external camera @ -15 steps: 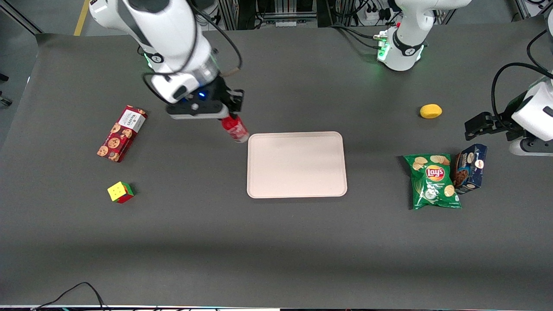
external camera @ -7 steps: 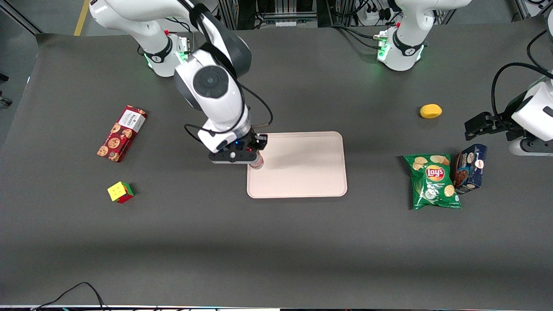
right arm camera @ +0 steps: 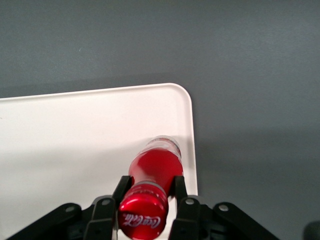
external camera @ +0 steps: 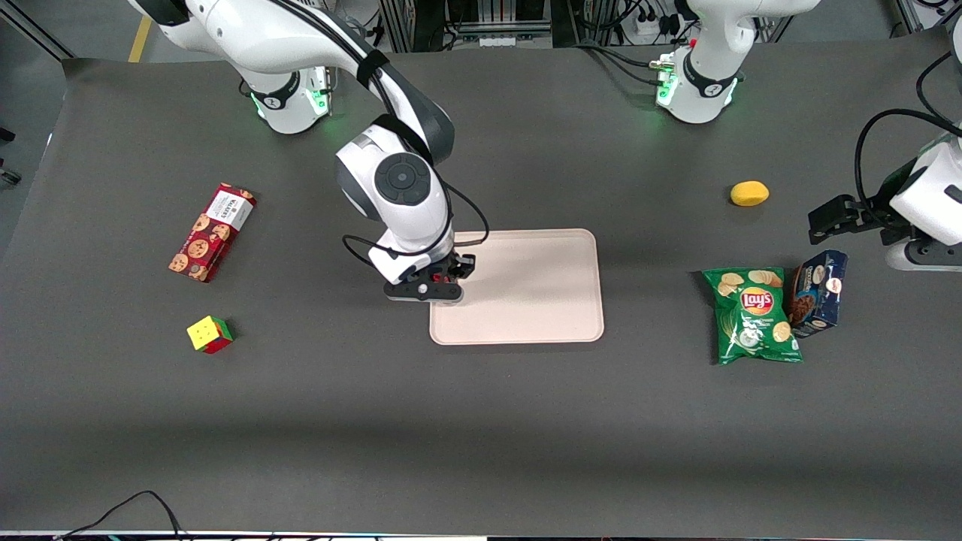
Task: Place coke bottle on tray
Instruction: 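Lower the bottle onto the tray and open the right gripper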
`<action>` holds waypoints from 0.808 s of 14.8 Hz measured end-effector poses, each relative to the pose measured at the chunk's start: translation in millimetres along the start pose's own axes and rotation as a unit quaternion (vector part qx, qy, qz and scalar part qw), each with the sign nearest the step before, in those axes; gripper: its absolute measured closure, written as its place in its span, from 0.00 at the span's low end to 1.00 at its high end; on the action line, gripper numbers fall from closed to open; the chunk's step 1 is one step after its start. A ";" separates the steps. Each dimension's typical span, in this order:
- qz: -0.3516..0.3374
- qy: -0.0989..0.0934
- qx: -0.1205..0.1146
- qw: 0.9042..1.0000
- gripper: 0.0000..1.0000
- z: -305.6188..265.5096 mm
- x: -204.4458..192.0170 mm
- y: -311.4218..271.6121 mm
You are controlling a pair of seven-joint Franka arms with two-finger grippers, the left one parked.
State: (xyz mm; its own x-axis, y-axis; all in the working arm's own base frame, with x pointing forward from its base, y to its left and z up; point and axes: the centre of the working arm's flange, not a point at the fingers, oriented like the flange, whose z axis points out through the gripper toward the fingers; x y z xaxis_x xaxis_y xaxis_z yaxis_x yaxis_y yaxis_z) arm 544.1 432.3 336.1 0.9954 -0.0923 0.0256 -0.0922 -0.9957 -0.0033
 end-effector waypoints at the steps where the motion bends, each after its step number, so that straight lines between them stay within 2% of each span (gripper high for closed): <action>1: 0.000 0.001 0.001 1.000 0.60 4.8 0.2 -1.4; 12: -0.004 0.003 0.000 1.000 0.60 27.4 3.6 -4.9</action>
State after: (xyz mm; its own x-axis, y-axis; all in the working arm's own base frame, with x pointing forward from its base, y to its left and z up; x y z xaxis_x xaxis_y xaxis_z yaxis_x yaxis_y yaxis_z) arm 548.9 436.8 308.8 0.9960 -0.0837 0.0317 -0.0837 -0.9965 -0.0039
